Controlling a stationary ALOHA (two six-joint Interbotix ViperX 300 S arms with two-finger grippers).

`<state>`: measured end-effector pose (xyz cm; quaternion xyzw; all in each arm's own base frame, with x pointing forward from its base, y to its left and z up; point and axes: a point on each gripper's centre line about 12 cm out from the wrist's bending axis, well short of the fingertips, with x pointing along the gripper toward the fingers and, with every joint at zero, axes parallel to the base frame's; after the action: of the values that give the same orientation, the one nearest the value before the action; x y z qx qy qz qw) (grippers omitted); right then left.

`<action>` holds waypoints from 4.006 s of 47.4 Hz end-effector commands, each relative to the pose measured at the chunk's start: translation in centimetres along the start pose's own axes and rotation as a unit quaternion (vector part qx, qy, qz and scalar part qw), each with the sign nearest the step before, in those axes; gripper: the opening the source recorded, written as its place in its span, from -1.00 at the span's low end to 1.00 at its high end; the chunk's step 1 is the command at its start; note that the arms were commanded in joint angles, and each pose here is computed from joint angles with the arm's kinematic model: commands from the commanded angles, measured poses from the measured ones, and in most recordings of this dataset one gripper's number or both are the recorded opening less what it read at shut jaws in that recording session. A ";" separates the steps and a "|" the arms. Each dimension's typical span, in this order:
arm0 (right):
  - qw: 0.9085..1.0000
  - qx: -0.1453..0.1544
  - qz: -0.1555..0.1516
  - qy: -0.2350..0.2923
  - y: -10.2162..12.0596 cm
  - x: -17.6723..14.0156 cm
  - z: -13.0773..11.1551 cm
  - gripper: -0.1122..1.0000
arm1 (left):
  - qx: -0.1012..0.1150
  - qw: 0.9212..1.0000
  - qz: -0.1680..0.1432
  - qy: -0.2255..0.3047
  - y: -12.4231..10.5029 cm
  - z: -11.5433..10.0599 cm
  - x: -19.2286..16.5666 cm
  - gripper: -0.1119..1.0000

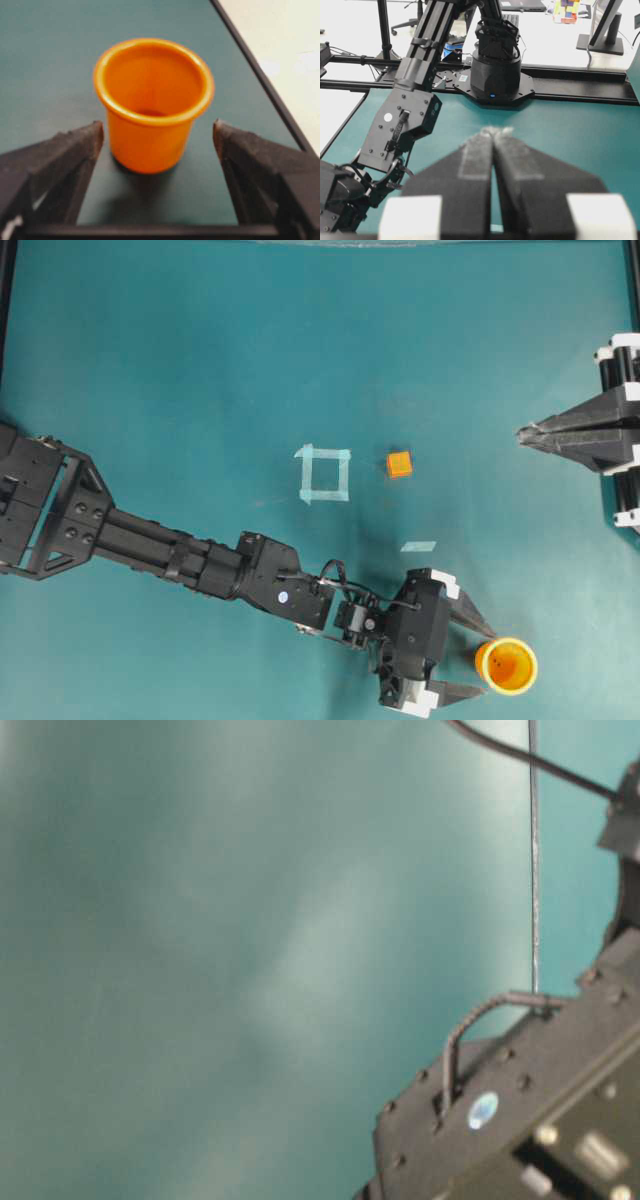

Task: Lift the orange cup with left arm.
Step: 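Position the open left gripper around the orange cup, then close the left gripper on the orange cup and raise it, then hold the orange cup lifted in the left gripper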

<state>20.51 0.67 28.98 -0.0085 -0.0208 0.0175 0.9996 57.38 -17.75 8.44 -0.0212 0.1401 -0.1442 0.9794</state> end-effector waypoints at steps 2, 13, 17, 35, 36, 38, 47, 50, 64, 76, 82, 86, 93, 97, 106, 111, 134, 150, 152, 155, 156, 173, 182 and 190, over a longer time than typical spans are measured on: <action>1.000 -0.001 0.001 -0.018 0.0 0.3 1.3 -0.80 | 0.002 1.000 -0.001 -0.025 0.1 2.5 0.4 0.74; 1.000 -0.001 0.001 -0.017 0.0 0.3 1.3 -0.80 | 0.003 1.000 0.000 -0.026 0.1 2.7 1.5 0.74; 1.000 -0.001 0.001 -0.017 0.0 0.3 1.3 -0.80 | 0.003 1.000 0.000 -0.027 0.1 2.7 1.8 0.74; 1.000 -0.001 0.001 -0.018 0.0 0.3 1.3 -0.80 | 0.005 1.000 -0.004 -0.022 -0.5 2.3 2.8 0.71; 1.000 -0.001 0.001 -0.018 0.0 0.3 1.4 -0.80 | 0.005 1.000 -0.004 -0.023 -0.5 2.4 2.8 0.69; 1.000 -0.001 0.001 -0.017 0.0 0.3 1.3 -0.80 | 0.009 1.000 -0.003 -0.021 -0.4 2.3 2.8 0.67; 1.000 0.000 0.002 -0.012 0.0 0.5 1.1 -0.80 | 0.010 1.000 -0.003 -0.024 -0.3 2.6 2.8 0.35; 1.000 0.001 0.001 -0.010 0.0 0.5 1.0 -0.80 | 0.012 1.000 -0.004 -0.024 -0.4 2.7 2.7 0.35; 1.000 0.001 0.001 -0.012 0.0 0.6 1.2 -0.80 | 0.041 0.999 0.001 -0.009 -0.2 4.9 1.9 0.35; 1.000 0.001 0.001 -0.013 0.0 0.6 1.3 -0.80 | 0.069 0.998 0.002 -0.004 -0.6 8.7 0.6 0.35; 1.000 0.000 0.002 -0.012 0.0 0.6 1.2 -0.80 | 0.074 0.997 0.003 -0.018 -0.7 10.6 0.0 0.35; 1.000 0.001 0.001 -0.012 0.0 0.6 1.2 -0.80 | 0.075 0.997 0.002 -0.026 -0.9 11.8 -0.4 0.35; 1.000 0.000 0.002 -0.012 0.0 0.6 1.3 -0.80 | 0.076 0.997 0.003 -0.024 -0.9 13.6 -1.3 0.35; 1.000 0.001 0.001 -0.012 0.0 0.6 1.3 -0.80 | 0.075 0.997 0.003 -0.020 -1.0 14.7 -1.9 0.35; 1.000 0.001 0.001 -0.012 0.0 0.6 1.3 -0.80 | 0.076 0.997 0.004 -0.013 -1.1 16.5 -2.6 0.35; 1.000 0.000 0.002 -0.013 0.0 0.6 1.3 -0.80 | 0.077 0.997 0.004 -0.018 -1.2 17.2 -2.7 0.35; 1.000 0.000 0.002 -0.009 0.0 0.6 1.2 -0.80 | 0.077 0.997 0.004 -0.016 -1.3 18.2 -2.9 0.35; 1.000 0.000 0.002 -0.008 0.0 0.6 1.2 -0.80 | 0.077 0.997 0.004 -0.022 -1.3 18.8 -3.2 0.35; 1.000 0.000 0.002 -0.008 0.0 0.6 1.2 -0.80 | 0.077 0.997 0.004 -0.022 -1.3 18.8 -3.2 0.35; 1.000 0.001 0.001 -0.009 0.0 0.6 1.2 -0.80 | 0.077 0.997 0.004 -0.024 -1.4 19.0 -3.3 0.35; 1.000 0.000 0.002 -0.009 0.0 0.6 1.2 -0.80 | 0.077 0.997 0.004 -0.025 -1.4 19.2 -3.4 0.35; 1.000 0.001 0.001 -0.010 0.0 0.6 1.3 -0.80 | 0.077 0.997 0.004 -0.022 -1.4 19.3 -3.5 0.35; 1.000 0.001 0.001 -0.010 0.0 0.6 1.3 -0.80 | 0.077 0.997 0.004 -0.022 -1.4 19.4 -3.6 0.35; 1.000 0.000 0.002 -0.010 0.0 0.6 1.3 -0.80 | 0.077 0.997 0.004 -0.022 -1.4 19.4 -3.5 0.35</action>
<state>20.84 0.71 28.98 -0.0086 -0.0132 0.0182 0.9997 59.58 -18.36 22.66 0.0582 0.1572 -0.1519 0.9741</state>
